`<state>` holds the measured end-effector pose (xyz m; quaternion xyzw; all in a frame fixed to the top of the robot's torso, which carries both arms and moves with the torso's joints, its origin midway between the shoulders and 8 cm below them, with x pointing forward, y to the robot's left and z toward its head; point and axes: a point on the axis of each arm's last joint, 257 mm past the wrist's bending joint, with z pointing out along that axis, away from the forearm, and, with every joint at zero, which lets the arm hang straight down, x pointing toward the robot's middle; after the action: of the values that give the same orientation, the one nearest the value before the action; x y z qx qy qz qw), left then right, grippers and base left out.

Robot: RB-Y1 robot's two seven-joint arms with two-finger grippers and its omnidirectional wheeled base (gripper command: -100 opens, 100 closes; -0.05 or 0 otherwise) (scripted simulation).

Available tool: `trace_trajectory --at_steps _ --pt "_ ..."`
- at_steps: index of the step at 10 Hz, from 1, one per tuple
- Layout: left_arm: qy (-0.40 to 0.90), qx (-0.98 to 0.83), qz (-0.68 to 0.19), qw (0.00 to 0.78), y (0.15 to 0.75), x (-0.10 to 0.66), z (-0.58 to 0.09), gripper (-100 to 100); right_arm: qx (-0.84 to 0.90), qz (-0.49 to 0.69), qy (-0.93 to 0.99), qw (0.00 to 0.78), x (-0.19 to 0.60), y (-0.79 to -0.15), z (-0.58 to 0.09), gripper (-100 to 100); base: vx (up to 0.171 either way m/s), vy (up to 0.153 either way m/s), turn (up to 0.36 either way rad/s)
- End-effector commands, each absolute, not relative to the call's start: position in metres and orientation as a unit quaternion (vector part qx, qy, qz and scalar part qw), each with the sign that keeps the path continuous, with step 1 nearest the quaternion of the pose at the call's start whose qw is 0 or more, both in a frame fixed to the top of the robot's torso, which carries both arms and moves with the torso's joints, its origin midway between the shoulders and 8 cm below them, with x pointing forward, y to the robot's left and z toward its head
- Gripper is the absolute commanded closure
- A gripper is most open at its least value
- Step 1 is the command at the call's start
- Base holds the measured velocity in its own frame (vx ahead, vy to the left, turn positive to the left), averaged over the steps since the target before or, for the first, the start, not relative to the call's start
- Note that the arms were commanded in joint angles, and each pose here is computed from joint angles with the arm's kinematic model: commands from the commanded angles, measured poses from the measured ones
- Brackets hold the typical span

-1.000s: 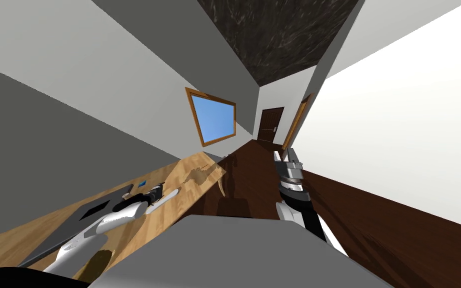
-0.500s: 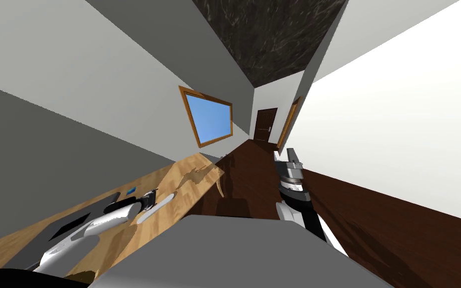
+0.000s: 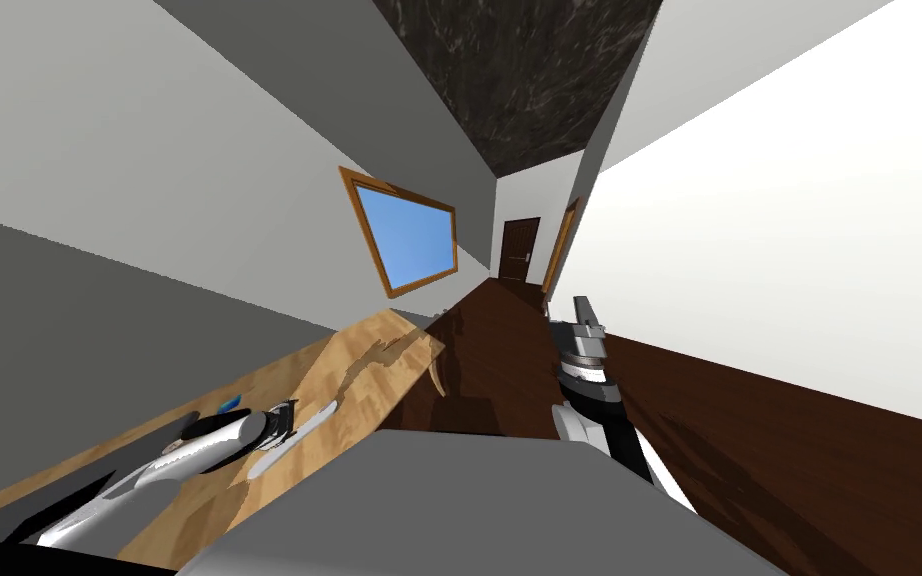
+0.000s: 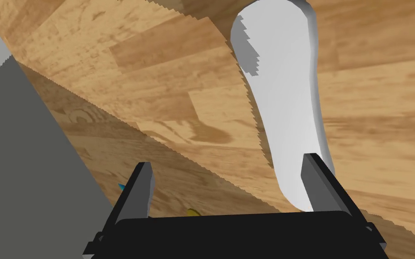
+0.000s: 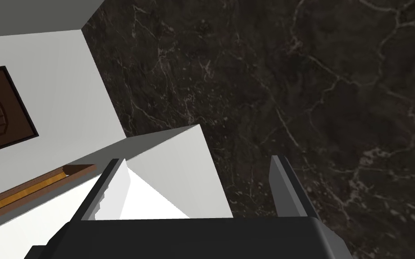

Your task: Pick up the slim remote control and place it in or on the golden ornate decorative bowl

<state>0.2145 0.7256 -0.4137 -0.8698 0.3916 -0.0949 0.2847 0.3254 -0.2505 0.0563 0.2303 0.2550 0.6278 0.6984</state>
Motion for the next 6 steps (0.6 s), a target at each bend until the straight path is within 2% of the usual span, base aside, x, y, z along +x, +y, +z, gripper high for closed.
trace_trajectory --at_steps 1,6 --pt "0.380 -0.883 -0.084 0.262 0.723 0.201 -0.421 -100 0.230 0.628 0.255 0.698 0.325 -0.251 0.056 0 -0.002 0.045 -0.105" --pt "0.309 -0.932 -0.052 0.184 0.717 0.146 -0.445 -100 0.230 0.628 0.255 0.698 0.325 -0.251 0.056 0 -0.006 0.048 -0.133"
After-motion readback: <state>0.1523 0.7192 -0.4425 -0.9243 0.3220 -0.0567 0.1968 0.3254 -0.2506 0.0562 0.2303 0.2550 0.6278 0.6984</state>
